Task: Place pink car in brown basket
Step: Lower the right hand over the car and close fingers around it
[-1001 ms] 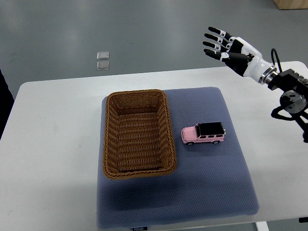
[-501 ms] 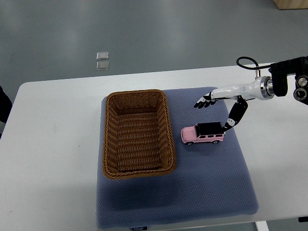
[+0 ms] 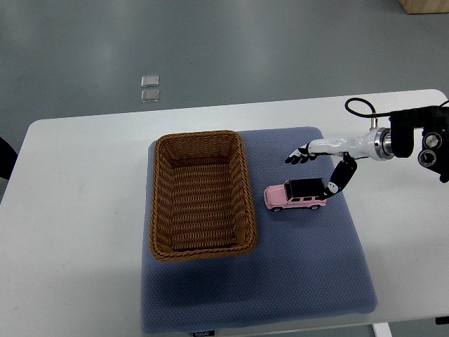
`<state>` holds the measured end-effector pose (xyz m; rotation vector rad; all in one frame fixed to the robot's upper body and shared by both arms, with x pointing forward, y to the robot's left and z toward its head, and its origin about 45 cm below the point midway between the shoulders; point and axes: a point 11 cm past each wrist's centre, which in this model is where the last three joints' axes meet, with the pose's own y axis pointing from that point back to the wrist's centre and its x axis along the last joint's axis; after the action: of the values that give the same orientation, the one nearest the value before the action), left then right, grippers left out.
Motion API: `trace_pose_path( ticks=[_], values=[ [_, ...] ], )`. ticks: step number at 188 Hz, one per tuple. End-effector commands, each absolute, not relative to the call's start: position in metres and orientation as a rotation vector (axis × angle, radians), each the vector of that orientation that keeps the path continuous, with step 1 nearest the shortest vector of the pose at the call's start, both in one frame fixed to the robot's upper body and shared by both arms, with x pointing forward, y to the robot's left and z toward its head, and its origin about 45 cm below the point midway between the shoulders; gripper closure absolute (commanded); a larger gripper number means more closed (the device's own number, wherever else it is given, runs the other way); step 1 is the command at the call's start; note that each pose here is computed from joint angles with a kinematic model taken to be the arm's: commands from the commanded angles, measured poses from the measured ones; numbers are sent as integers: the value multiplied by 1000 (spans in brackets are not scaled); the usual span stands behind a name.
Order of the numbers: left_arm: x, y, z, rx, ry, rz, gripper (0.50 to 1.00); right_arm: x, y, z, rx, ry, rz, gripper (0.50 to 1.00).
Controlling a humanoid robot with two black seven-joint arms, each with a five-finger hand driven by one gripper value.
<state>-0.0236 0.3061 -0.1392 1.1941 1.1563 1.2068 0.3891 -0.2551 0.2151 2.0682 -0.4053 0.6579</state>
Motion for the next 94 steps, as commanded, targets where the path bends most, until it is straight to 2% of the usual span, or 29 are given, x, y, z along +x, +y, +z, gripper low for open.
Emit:
trace_pose_path(
  ticks=[1,76,80,94],
  values=[
    [-24,306,-139,1194,1157,1206,500,386,-252,207,2078,-413,650,589],
    [-24,307,-139,1195,1156,1210,500,382,-245,184,2092,-450,625,605],
    [-24,307,-139,1195,1156,1210,500,382,-246,183,2091,-453,624,613],
    [-24,307,-139,1195,1156,1210,500,379,-246,178,2092,-448,614,689]
  ],
)
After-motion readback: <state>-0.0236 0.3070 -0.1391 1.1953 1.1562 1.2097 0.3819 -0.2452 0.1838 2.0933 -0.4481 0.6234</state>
